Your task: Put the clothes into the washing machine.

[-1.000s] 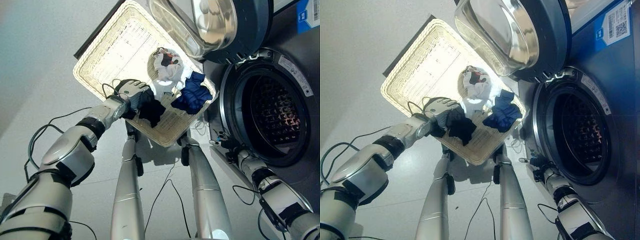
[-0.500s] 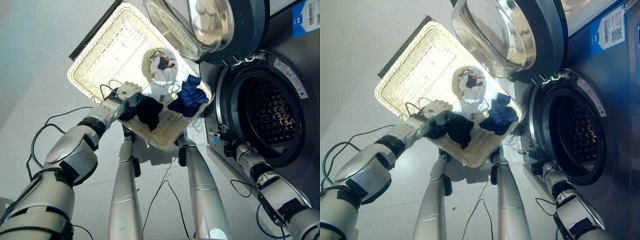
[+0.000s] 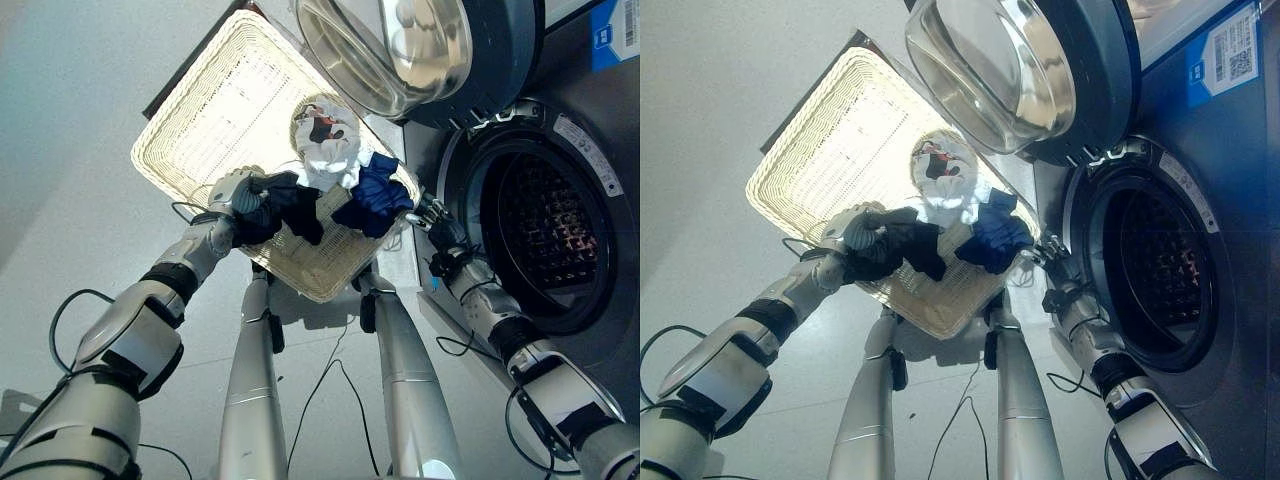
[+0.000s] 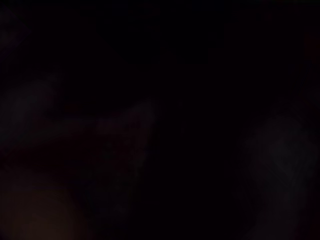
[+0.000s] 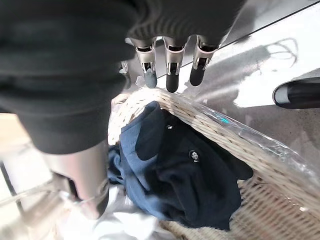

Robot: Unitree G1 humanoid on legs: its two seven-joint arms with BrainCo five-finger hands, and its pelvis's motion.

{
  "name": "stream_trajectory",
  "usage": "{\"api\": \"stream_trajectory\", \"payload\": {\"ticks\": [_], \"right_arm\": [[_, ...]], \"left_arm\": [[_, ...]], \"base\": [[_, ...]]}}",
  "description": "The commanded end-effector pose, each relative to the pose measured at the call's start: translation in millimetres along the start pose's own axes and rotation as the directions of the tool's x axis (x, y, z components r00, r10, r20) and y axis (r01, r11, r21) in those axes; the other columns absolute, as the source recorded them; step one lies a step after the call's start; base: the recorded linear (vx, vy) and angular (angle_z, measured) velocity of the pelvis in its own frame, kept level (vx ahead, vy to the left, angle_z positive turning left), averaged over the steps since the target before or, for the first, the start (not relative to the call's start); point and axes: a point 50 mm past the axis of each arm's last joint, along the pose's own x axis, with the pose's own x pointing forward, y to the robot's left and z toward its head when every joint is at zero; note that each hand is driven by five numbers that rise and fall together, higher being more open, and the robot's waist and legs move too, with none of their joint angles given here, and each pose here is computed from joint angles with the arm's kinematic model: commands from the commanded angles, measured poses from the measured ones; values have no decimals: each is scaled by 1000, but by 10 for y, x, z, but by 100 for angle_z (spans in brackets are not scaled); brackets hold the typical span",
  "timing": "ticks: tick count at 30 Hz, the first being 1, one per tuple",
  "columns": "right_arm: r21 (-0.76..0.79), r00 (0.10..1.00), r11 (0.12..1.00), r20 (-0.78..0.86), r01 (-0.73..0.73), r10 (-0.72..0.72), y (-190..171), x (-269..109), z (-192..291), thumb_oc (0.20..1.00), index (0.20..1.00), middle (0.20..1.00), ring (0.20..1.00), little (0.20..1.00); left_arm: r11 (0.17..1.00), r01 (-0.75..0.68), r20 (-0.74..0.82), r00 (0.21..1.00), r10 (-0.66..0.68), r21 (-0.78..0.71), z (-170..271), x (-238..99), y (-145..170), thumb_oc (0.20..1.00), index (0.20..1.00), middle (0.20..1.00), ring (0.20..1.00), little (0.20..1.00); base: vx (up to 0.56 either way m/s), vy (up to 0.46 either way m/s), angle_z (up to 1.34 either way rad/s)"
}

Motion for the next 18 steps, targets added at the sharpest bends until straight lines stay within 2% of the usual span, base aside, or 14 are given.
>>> {"api": "stream_trajectory", "payload": {"ticks": [1, 5, 8, 14, 18], "right_arm": [[90, 960, 991, 256, 95, -115, 19, -69, 408, 1000, 1000, 1000, 1000, 1000], [140, 892, 961, 358, 240, -275, 18, -178, 549, 1000, 1000, 1000, 1000, 1000], [137, 838, 941, 430, 309, -337, 73, -266, 638, 1000, 1000, 1000, 1000, 1000], [79, 715, 910, 592, 408, -372, 234, -395, 848, 1000, 1000, 1000, 1000, 1000], [109, 677, 891, 611, 441, -410, 232, -409, 919, 1000, 1000, 1000, 1000, 1000]], "left_arm": [[959, -89, 104, 987, 121, -270, 193, -18, 123, 200, 200, 200, 200, 200], [873, -86, 186, 962, 197, -480, 399, -99, 104, 200, 200, 200, 200, 200], [805, -46, 250, 939, 238, -592, 551, -158, 117, 200, 200, 200, 200, 200], [689, 64, 365, 881, 300, -722, 842, -263, 173, 200, 200, 200, 200, 200], [640, 128, 411, 856, 315, -757, 956, -293, 210, 200, 200, 200, 200, 200]], "base": [[0, 0, 0], [0, 0, 0], [1, 4, -1], [0, 0, 0], [0, 0, 0]]}}
